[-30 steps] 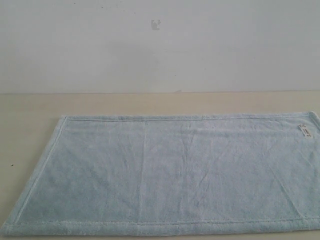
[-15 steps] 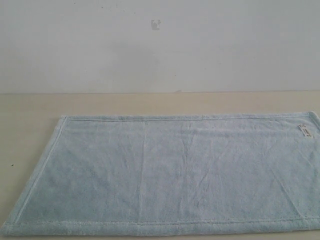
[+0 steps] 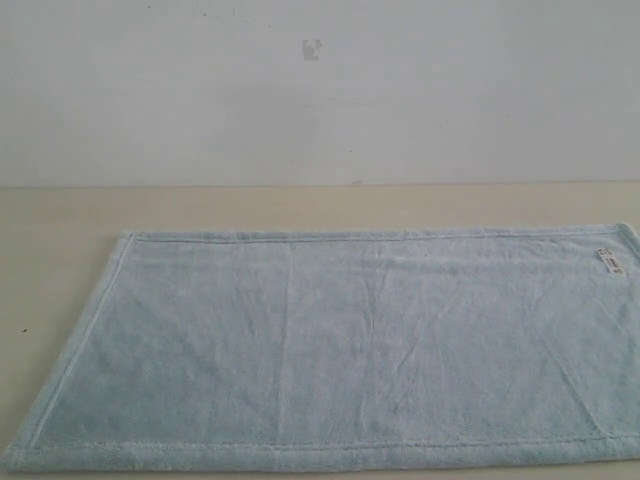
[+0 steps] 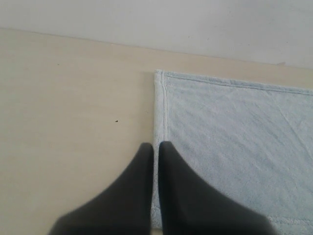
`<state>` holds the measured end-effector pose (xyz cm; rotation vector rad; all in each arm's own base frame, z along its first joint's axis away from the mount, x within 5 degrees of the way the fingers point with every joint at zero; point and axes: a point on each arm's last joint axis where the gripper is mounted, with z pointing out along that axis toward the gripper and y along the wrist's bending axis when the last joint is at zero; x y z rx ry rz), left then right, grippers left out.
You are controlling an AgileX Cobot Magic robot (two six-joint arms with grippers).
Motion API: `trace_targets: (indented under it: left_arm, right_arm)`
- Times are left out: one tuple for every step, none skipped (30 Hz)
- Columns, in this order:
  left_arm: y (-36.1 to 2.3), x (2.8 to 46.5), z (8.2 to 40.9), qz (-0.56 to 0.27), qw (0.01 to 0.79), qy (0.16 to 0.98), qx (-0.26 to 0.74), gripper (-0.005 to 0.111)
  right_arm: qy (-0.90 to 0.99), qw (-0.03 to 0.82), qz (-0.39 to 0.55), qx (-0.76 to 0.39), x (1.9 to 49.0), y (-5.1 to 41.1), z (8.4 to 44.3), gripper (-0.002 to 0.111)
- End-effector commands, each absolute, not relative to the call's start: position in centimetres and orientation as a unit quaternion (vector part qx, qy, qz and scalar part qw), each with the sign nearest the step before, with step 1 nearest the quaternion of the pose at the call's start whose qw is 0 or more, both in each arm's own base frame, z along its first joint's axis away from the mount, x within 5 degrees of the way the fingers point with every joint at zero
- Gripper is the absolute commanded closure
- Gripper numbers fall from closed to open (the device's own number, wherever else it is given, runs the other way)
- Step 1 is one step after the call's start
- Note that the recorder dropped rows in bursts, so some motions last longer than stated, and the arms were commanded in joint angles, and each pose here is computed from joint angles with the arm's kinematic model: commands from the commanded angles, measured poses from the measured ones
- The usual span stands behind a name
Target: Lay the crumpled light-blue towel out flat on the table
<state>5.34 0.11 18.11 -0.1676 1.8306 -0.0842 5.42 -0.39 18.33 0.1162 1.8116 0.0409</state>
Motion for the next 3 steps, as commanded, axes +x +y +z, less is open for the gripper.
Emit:
trace_targets:
  left_arm:
    - [0.06, 5.33, 18.15, -0.04, 0.606, 0.791, -0.072, 0.103]
    - [0.06, 5.33, 18.15, -0.04, 0.606, 0.791, -0.072, 0.103]
    - [0.06, 5.33, 18.15, -0.04, 0.606, 0.791, -0.072, 0.103]
  right_arm:
    - [0.783, 0.621, 0.015, 0.048, 5.4, -0.41, 18.44, 0.108]
    - [0.783, 0.621, 0.015, 0.048, 5.4, -0.41, 18.44, 0.108]
    - [0.783, 0.621, 0.015, 0.048, 5.4, -0.41, 18.44, 0.108]
